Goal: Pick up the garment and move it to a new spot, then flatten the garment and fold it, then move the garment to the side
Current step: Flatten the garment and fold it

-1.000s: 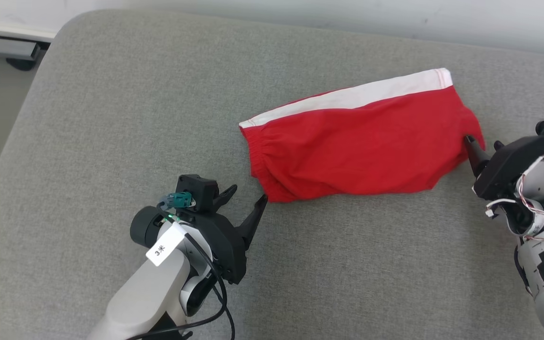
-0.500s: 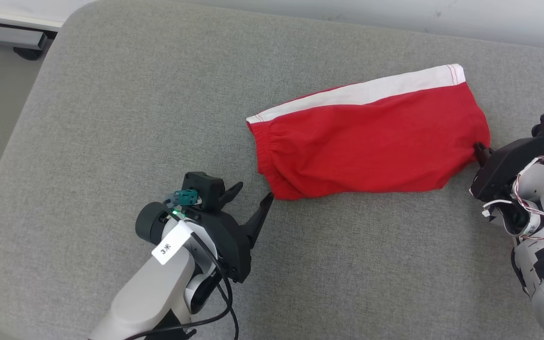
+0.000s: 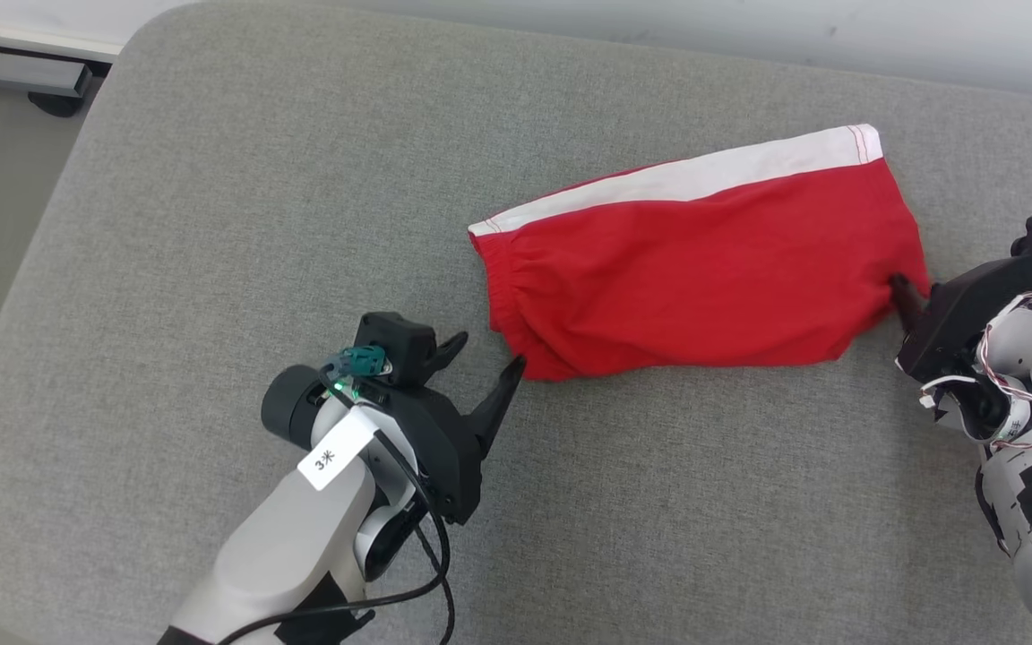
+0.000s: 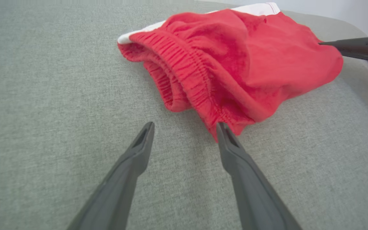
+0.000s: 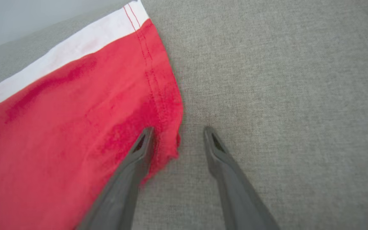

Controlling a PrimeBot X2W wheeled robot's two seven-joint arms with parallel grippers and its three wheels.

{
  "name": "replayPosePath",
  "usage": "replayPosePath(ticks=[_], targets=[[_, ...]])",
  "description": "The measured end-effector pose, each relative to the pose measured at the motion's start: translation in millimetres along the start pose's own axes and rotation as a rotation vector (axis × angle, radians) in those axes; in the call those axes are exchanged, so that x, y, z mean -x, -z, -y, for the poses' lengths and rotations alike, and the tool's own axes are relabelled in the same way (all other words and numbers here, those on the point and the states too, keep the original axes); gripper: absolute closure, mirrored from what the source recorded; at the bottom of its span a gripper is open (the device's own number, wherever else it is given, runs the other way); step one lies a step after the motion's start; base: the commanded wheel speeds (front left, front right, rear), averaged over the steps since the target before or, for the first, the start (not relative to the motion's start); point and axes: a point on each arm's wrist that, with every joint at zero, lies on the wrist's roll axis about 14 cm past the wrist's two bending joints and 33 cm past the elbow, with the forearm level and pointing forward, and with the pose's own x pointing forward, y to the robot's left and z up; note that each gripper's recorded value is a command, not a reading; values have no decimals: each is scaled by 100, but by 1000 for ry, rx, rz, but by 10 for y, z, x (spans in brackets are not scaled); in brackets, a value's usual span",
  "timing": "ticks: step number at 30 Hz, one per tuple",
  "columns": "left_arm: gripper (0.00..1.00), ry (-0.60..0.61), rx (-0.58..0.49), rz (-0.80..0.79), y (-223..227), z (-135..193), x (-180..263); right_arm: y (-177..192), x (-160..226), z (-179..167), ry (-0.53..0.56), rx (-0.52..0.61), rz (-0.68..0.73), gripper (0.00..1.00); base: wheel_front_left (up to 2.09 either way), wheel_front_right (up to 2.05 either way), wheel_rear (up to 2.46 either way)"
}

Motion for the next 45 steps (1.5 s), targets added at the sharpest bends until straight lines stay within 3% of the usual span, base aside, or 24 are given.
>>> replayPosePath(ticks=[20, 21, 23, 26, 27, 28, 45], targets=[[0, 90, 0, -11, 19, 306, -33, -2, 45, -33, -3, -3, -9, 0, 0, 0, 0], [13, 96, 0, -17, 30, 324, -40, 2, 46, -39, -4, -5, -10, 0, 0, 0, 0], [51, 104, 5, -25, 48, 348, -53, -9, 50, -40, -4, -6, -10, 0, 0, 0, 0], [65, 120, 7, -39, 77, 401, -68, -32, 59, 11, 7, -9, -7, 0, 0, 0, 0], [77, 122, 9, -42, 83, 408, -70, -28, 62, 33, 11, -10, -8, 0, 0, 0, 0], [100, 123, 8, -43, 86, 410, -72, -28, 65, 44, 12, -10, -9, 0, 0, 0, 0], [100, 120, 9, -69, 130, 400, -31, 30, 76, 38, 16, -1, -41, 0, 0, 0, 0]])
